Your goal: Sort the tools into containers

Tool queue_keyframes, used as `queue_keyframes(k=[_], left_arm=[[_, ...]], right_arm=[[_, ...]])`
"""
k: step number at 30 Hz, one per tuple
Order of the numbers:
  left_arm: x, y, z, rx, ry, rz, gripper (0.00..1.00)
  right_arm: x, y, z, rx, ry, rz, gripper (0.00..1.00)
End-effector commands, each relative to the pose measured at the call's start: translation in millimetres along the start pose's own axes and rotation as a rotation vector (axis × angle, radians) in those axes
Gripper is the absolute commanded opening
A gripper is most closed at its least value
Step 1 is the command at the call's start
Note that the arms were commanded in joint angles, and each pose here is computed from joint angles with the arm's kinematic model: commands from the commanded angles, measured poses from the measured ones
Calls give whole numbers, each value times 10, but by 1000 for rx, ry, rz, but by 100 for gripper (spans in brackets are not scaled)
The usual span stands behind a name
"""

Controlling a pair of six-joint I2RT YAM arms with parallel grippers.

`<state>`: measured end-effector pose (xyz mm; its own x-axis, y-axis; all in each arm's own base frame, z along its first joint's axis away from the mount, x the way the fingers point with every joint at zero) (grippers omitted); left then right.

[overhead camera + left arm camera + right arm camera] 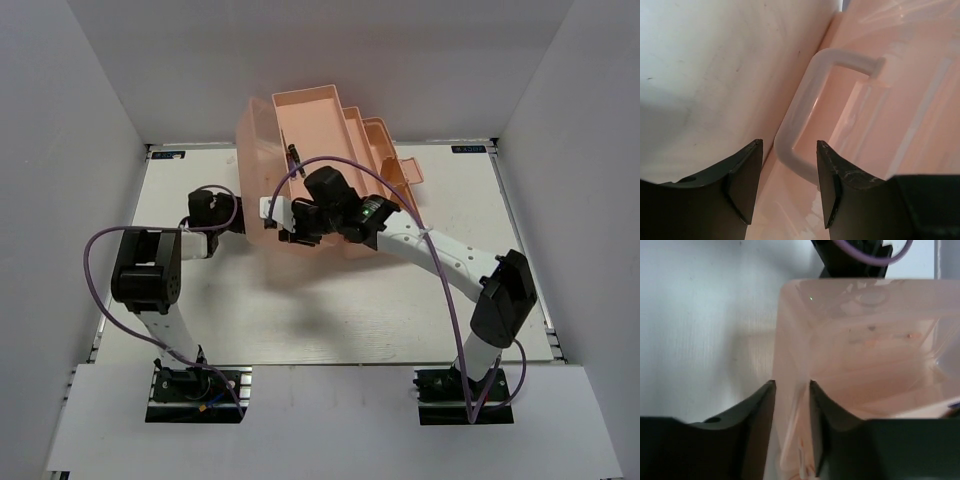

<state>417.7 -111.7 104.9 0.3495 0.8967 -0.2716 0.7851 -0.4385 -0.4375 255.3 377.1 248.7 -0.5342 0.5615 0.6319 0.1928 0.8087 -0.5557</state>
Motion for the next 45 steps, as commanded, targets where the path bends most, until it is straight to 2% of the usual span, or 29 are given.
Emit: queue_keyframes(k=[1, 3, 4, 8, 10, 11, 12, 13, 14, 16, 17, 18, 19, 20, 21, 22, 23, 24, 26, 27, 28, 29, 31, 33, 35, 38, 43, 44, 45], left_arm=[[-157, 7, -235, -74, 48, 100, 58], [-171, 6, -272, -81, 52, 110, 58], [-160, 24, -240, -73, 48, 109, 58], [-149, 47, -231, -64, 44, 109, 58], [-139, 69, -221, -56, 40, 108, 58], [-139, 69, -221, -56, 40, 108, 58], [-139, 69, -221, -56, 40, 108, 58], [-153, 68, -257, -63, 44, 118, 58], [-153, 73, -278, -62, 44, 118, 58], [-144, 96, -299, -66, 55, 118, 58], [-142, 97, -281, -57, 50, 117, 58], [-144, 101, -319, -65, 54, 118, 58], [-144, 106, -348, -67, 65, 117, 58], [-155, 101, -347, -66, 66, 126, 58], [-155, 107, -376, -68, 76, 126, 58], [-159, 110, -427, -79, 81, 127, 59], [-154, 112, -395, -65, 84, 126, 59], [-157, 117, -443, -70, 87, 126, 59], [-168, 116, -459, -68, 97, 135, 59], [-169, 120, -503, -74, 110, 135, 59], [-172, 124, -546, -76, 112, 135, 59], [-172, 127, -569, -77, 122, 134, 59], [-189, 127, -656, -84, 140, 143, 59], [-194, 130, -738, -90, 154, 143, 59], [-197, 149, -782, -92, 181, 151, 59], [-220, 140, -816, -83, 204, 168, 59], [-302, 151, -1041, -113, 264, 196, 59], [-396, 141, -1170, -131, 288, 221, 59], [-389, 181, -1183, -127, 300, 229, 59]], right_arm=[[525, -239, -162, -25, -71, -175, 44], [643, -341, -149, 13, -52, -199, 64], [714, -443, -169, 32, -39, -218, 67], [1087, -920, -85, 140, -6, -406, 68], [1195, -1103, -105, 123, -11, -450, 68], [1301, -1209, -215, 48, -57, -480, 66], [1135, -1194, -376, -98, -41, -364, 60], [1152, -1235, -606, -238, -48, -365, 23], [790, -1305, -987, -536, 39, -169, 0], [510, -1500, -1457, -776, 78, -41, 0], [122, -1697, -1625, -877, 154, 113, 0], [-185, -1707, -1610, -882, 249, 221, 0], [-360, -1789, -1641, -894, 302, 254, 0], [-865, -1996, -1594, -929, 447, 345, 0], [-1025, -2039, -1538, -918, 487, 371, 0], [-1261, -2002, -1438, -891, 532, 423, 6], [-1634, -2111, -1260, -865, 651, 518, 17], [-1792, -2146, -1174, -847, 698, 565, 29], [-2112, -2116, -968, -767, 857, 600, 57], [-2324, -2191, -855, -740, 939, 640, 60], [-2400, -2081, -735, -640, 1021, 586, 64], [-2488, -2064, -669, -615, 1057, 604, 69], [-2522, -1918, -499, -452, 1172, 512, 81], [-2615, -1760, -360, -351, 1231, 491, 90], [-2647, -1696, -296, -303, 1267, 443, 90], [-2727, -1567, -228, -261, 1311, 411, 83], [-2991, -1338, -111, -222, 1344, 437, 60], [-3024, -1311, -99, -217, 1349, 441, 49], [-3050, -1264, -72, -193, 1363, 425, 32]])
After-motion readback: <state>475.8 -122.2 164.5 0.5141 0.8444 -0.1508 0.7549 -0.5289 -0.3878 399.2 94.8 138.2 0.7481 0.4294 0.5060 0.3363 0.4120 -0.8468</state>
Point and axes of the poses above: each gripper's point midway between its finger pads, its own y axis out along the fingers, its own z axis along the line the jaws close on, x = y × z, the point moved 4 cm from there along -y, back along the fingers, and after that the axes turned 13 degrees about -y, right-handed, at the moved point
